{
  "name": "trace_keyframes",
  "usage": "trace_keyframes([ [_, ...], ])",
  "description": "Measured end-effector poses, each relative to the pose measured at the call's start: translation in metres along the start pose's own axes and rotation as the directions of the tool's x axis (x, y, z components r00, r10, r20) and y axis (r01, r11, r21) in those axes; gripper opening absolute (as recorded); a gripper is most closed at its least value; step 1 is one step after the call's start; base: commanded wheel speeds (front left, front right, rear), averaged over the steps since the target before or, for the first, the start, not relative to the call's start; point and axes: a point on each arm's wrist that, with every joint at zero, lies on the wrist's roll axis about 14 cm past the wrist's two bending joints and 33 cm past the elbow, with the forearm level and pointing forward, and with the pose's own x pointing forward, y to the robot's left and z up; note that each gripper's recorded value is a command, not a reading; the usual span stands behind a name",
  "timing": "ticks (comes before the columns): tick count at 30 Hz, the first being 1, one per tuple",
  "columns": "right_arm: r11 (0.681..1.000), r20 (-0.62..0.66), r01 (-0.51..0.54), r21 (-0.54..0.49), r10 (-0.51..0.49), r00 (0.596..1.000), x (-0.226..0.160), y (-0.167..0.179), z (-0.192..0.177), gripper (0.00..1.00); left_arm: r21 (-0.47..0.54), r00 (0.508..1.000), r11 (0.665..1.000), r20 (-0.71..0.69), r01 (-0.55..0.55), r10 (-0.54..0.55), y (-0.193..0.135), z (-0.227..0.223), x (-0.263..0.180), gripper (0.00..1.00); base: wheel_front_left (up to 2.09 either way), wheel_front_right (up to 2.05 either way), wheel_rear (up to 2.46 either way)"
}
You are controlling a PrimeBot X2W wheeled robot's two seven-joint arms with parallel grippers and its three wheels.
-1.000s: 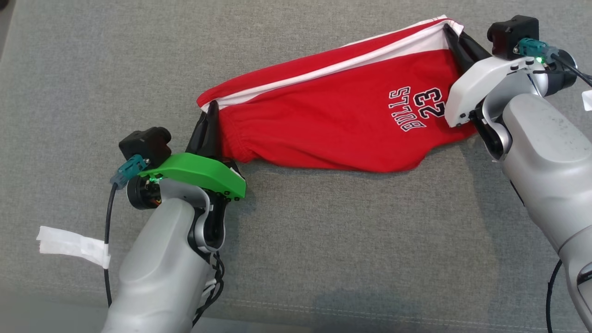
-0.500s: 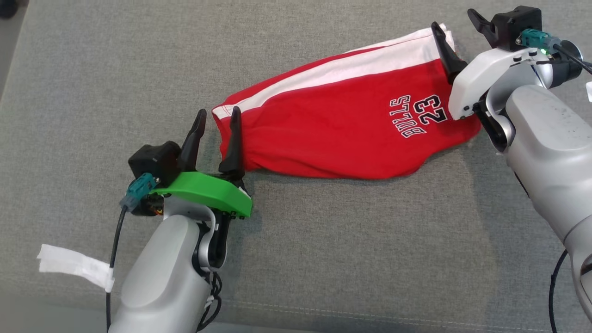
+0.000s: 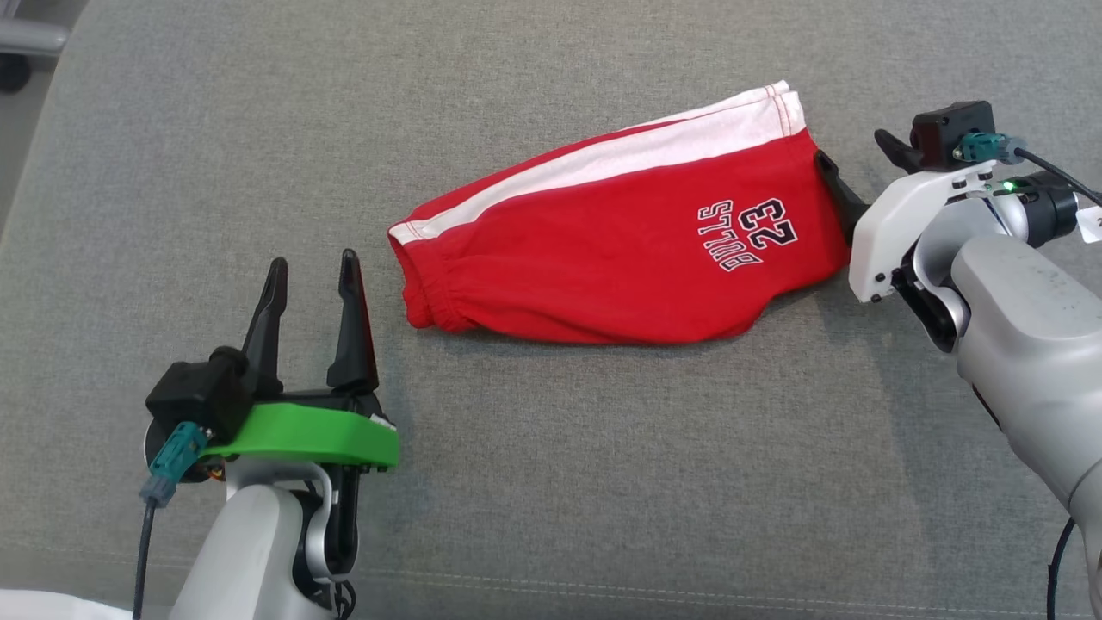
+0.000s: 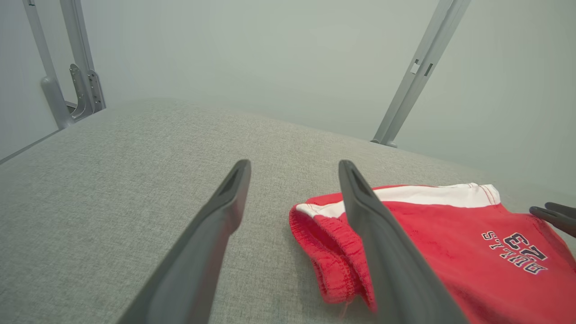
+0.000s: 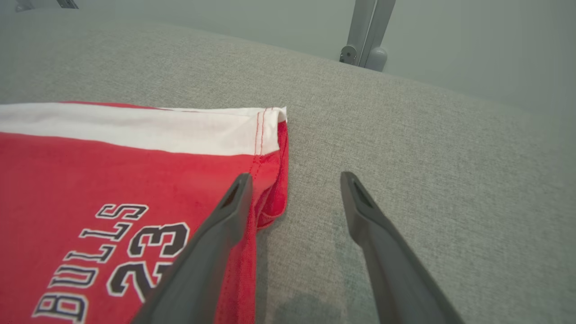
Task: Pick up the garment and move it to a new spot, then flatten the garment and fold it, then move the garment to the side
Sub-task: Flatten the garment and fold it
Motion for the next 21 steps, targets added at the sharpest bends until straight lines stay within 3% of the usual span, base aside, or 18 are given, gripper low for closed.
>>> trace_keyframes([
  [12, 0.996, -0.201, -0.029, 0.082, 0.044, 0.979, 0.006, 0.021, -0.040, 1.00, 0.023, 0.996, 0.996, 0.036, -0.089, 0.088, 0.029, 0.012, -0.016, 1.00, 0.00, 0.00, 0.00],
  [13, 0.996, -0.215, -0.030, 0.088, 0.049, 0.975, 0.007, 0.023, -0.042, 0.96, 0.023, 0.995, 0.995, 0.037, -0.094, 0.093, 0.030, 0.013, -0.017, 1.00, 0.00, 0.00, 0.00],
  [14, 0.995, -0.226, -0.030, 0.094, 0.051, 0.973, 0.007, 0.024, -0.044, 0.60, 0.023, 0.994, 0.995, 0.038, -0.101, 0.100, 0.032, 0.014, -0.019, 1.00, 0.00, 0.00, 0.00],
  [18, 0.994, -0.247, -0.039, 0.102, 0.063, 0.967, 0.007, 0.030, -0.044, 0.00, 0.020, 0.992, 0.993, 0.048, -0.114, 0.113, 0.036, 0.017, -0.022, 1.00, 0.00, 0.00, 0.00],
  [21, 0.994, -0.252, -0.043, 0.105, 0.069, 0.965, 0.006, 0.032, -0.044, 0.00, 0.019, 0.992, 0.993, 0.049, -0.118, 0.117, 0.037, 0.017, -0.024, 1.00, 0.00, 0.00, 0.00],
])
